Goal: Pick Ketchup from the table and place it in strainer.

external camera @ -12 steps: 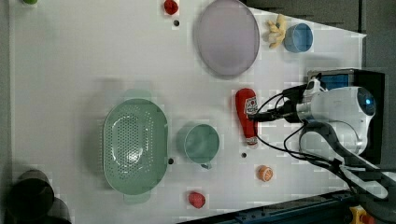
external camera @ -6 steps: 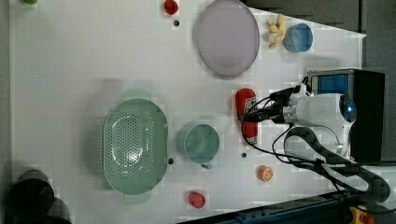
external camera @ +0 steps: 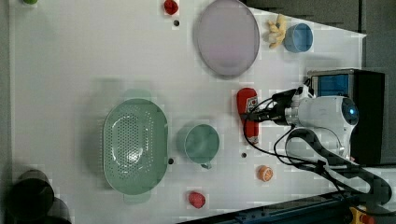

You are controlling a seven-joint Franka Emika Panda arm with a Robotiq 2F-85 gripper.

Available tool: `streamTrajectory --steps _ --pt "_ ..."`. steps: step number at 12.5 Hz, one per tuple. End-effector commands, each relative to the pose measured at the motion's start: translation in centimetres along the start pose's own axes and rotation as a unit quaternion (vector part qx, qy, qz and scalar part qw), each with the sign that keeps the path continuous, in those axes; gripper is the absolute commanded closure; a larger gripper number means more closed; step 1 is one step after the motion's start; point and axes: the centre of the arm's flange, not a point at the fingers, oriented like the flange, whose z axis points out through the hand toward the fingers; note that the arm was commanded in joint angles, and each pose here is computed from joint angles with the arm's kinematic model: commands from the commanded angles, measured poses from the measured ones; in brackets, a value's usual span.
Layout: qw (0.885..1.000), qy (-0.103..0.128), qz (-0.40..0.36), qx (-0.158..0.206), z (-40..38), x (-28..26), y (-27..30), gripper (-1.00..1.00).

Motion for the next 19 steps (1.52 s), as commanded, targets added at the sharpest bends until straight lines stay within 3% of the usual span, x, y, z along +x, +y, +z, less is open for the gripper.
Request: streamTrajectory --steps 1,6,11,16,19 --pt "0.999 0.047 -0.011 -0.021 -7.0 2.0 0.8 -0.18" --pt "0.999 0.035 -0.001 -0.041 -18.8 1.5 1.4 -0.18" --pt "0.999 -0.007 0.005 -0.042 -28.0 0.1 -1.3 -0.18" --pt "0.998 0.004 0.059 -0.023 -30.6 1.2 -10.2 -0.18" --pt "0.994 -0.005 0.108 -0.022 -29.2 1.5 -17.5 -0.18"
